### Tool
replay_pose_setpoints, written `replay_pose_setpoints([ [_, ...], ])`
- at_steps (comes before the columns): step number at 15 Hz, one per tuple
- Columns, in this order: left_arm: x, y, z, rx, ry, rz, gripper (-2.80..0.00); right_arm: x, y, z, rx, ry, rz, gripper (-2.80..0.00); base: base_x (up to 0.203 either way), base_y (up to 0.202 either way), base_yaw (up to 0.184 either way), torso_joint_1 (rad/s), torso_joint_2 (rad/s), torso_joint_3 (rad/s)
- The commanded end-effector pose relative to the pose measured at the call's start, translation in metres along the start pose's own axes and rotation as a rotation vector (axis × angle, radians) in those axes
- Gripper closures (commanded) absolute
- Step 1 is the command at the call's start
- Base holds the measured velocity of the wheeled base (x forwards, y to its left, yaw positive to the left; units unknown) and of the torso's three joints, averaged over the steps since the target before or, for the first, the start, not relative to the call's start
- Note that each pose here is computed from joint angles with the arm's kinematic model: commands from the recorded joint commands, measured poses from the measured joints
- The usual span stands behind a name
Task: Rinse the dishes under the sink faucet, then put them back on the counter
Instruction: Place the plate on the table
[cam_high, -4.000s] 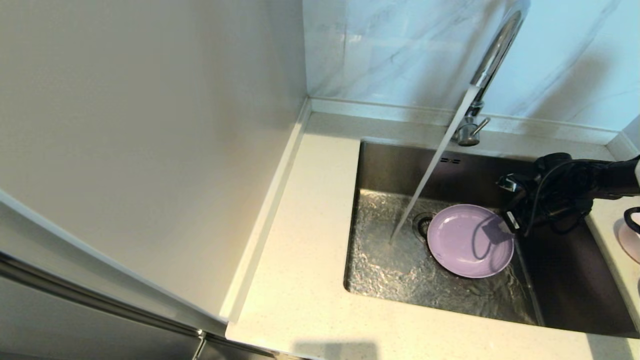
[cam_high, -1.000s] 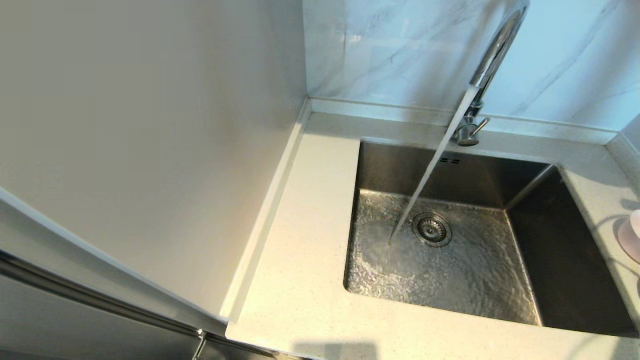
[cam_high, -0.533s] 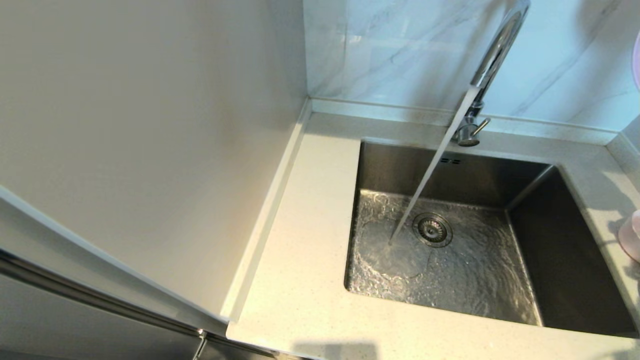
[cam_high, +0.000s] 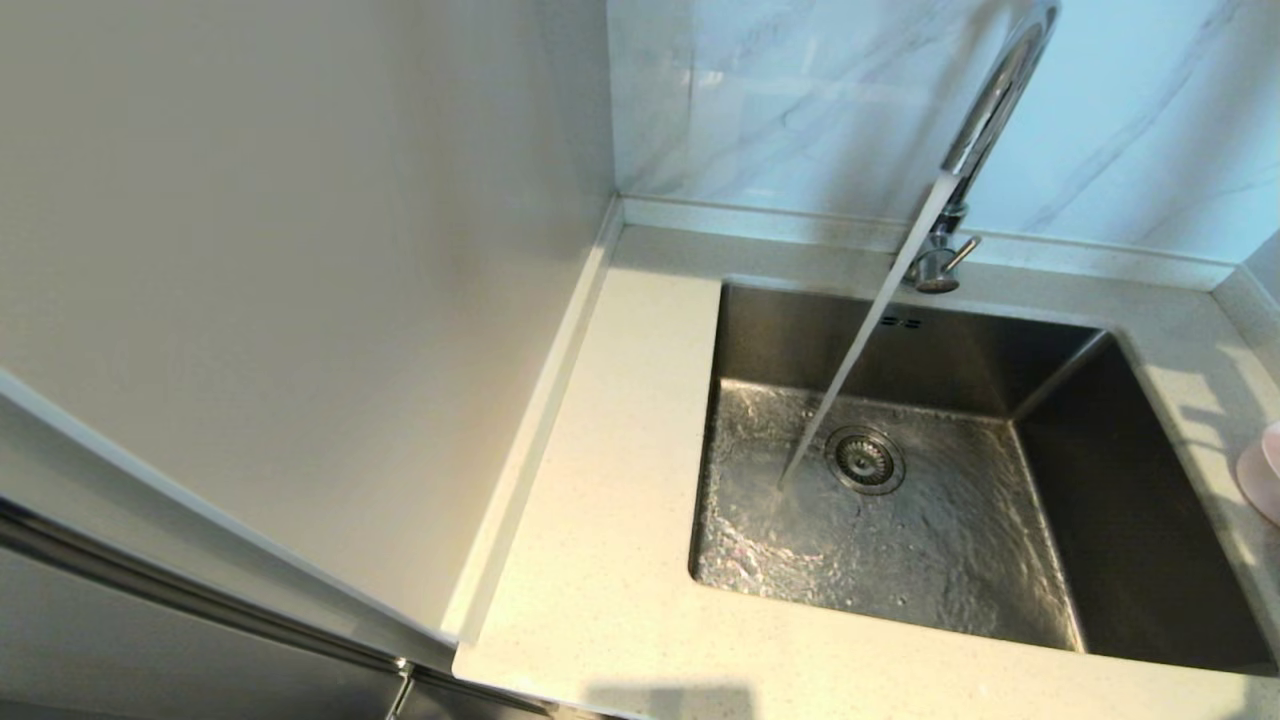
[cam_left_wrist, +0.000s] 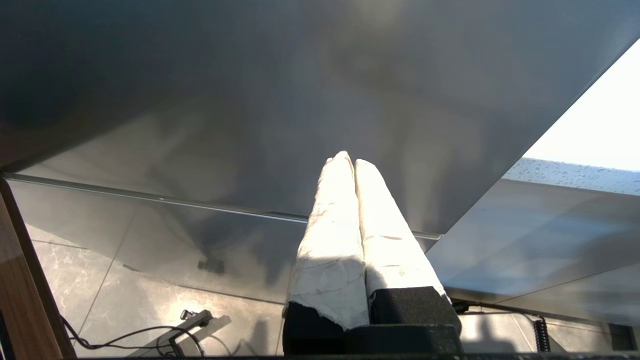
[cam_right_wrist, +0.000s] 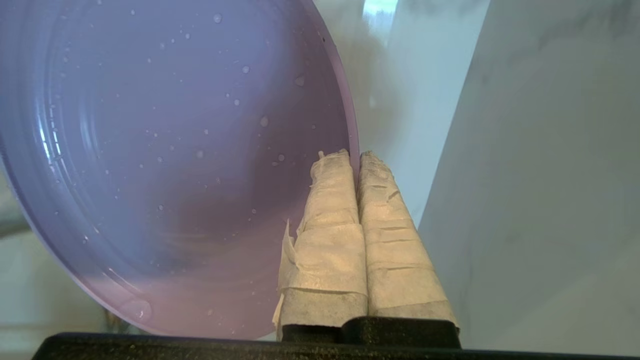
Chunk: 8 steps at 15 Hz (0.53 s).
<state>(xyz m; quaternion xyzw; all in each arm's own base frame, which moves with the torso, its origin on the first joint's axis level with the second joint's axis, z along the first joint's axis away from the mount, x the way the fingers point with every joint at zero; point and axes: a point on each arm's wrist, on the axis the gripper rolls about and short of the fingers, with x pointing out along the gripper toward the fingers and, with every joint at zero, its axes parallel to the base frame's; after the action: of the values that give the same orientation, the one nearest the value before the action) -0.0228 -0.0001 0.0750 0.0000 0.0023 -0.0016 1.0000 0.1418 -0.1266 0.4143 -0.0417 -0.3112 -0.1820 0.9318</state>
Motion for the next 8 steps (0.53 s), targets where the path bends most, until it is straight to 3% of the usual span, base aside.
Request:
replay_pose_setpoints([
  [1,0.000,0.000,0.000,0.000,0.000,0.000,0.00,0.003,0.000,-0.021,-0.016,0.033,0.004,0.00,0.000,0.000,0.000,0.000,0.00,0.000],
  [3,0.000,0.000,0.000,0.000,0.000,0.000,0.00,0.001,0.003,-0.050,-0.019,0.059,0.001,0.00,0.000,0.000,0.000,0.000,0.00,0.000],
  [6,0.000,0.000,0.000,0.000,0.000,0.000,0.00,0.012,0.016,-0.030,-0.051,-0.243,-0.018,0.00,0.000,0.000,0.000,0.000,0.00,0.000],
  [8,0.000,0.000,0.000,0.000,0.000,-0.001,0.00,0.017,0.017,-0.028,-0.035,-0.350,-0.066,0.00,0.000,0.000,0.000,0.000,0.00,0.000],
])
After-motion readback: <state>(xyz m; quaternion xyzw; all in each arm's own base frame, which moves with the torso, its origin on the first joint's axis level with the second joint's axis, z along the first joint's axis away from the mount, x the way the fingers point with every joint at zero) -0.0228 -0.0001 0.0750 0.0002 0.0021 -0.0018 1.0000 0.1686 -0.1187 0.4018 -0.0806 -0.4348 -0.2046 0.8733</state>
